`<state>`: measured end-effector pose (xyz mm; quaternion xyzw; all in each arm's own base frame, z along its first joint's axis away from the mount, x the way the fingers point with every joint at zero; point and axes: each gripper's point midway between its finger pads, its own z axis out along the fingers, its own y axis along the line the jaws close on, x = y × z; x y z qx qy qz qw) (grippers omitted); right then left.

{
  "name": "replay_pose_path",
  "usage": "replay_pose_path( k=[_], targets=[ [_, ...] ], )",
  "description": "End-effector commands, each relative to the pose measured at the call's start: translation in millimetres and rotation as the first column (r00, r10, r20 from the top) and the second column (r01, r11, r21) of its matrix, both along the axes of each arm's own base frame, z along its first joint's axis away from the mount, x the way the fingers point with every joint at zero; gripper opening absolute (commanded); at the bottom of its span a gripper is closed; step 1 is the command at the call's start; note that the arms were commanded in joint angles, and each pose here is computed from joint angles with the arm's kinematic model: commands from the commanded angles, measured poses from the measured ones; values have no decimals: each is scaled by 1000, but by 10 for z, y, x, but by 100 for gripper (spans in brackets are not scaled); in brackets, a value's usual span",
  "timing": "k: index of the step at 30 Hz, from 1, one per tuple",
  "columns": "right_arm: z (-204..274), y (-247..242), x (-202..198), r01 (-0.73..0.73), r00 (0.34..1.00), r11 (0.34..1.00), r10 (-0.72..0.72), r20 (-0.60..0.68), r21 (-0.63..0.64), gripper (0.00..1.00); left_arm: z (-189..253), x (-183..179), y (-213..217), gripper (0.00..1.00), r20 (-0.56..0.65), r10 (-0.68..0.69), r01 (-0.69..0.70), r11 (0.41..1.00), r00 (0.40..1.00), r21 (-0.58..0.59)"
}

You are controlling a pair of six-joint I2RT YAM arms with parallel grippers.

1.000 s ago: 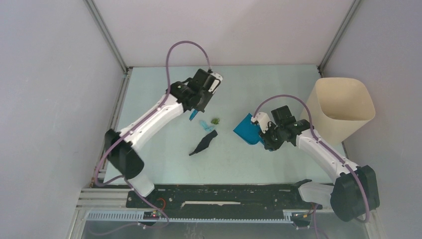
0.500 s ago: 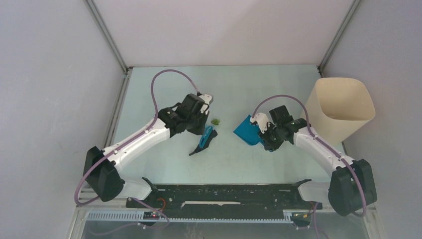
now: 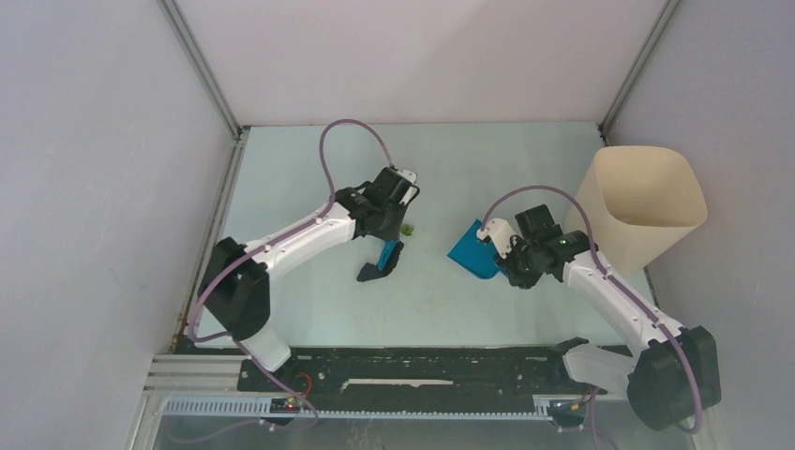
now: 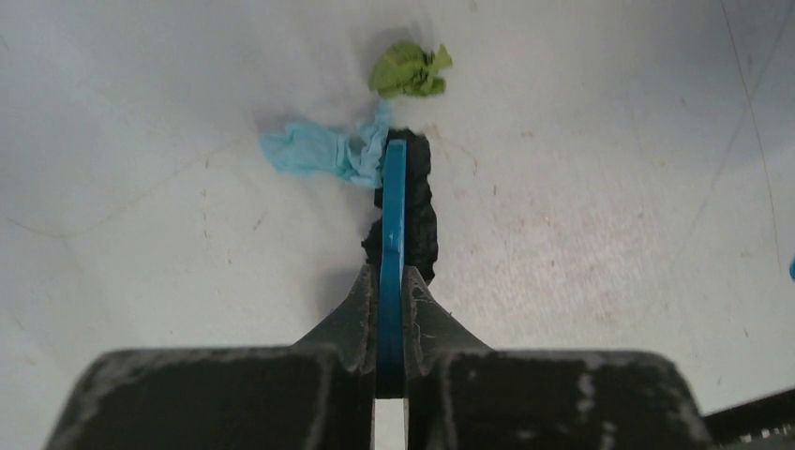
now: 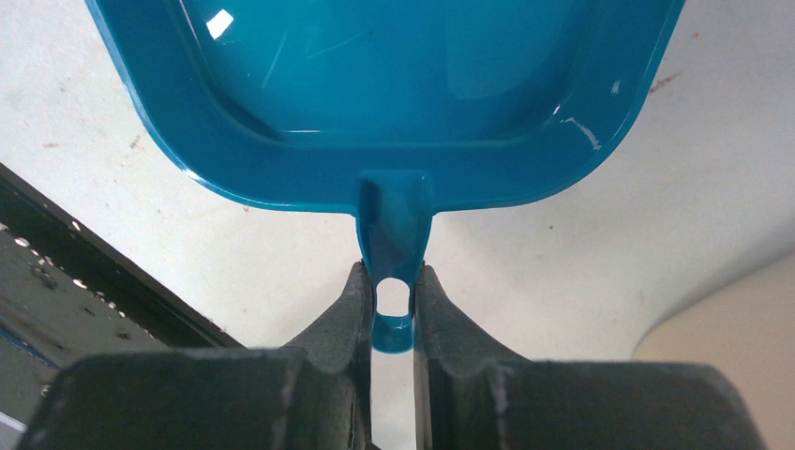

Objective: Sweep away the paper scraps from the table

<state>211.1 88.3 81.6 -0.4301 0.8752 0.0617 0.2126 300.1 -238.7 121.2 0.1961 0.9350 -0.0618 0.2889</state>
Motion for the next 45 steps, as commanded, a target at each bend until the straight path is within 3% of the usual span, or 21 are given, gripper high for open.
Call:
replay_pose_path(
  k=[1,4,12,19,22,28,33,40,45],
  targets=[
    [102,-123,-29,-9,999,999,11,39,-49,8,76,338,12,0,101,38,-46,996,994,77],
    [141,-150,-17,-27,998,997,31,60,-65,8,224,404,1,0,119,35,-44,996,992,82],
    [24,-64,64,-107,994,983,110,9,-148,9,808,255,-230,0,112,-64,71,995,992,-65],
    [162,133,221,-154,988,966,152,-26,-209,9,1336,309,317,2,225,-5,-4,999,974,38],
    [122,188,297,-160,987,956,155,-40,-247,9,1252,408,549,2,202,34,-53,995,979,90],
    [-155,243,368,-188,982,915,165,-94,-357,10,885,587,914,1,168,82,-131,942,982,309],
    [-265,334,289,-237,971,880,202,-129,-411,10,625,804,969,0,140,91,-138,916,986,377],
    [-310,502,237,-289,956,842,235,-173,-455,11,263,1093,724,0,91,47,-78,924,995,375],
    [-358,668,232,-320,945,840,254,-204,-437,11,53,1011,367,0,-4,9,-8,975,1000,223]
  ],
)
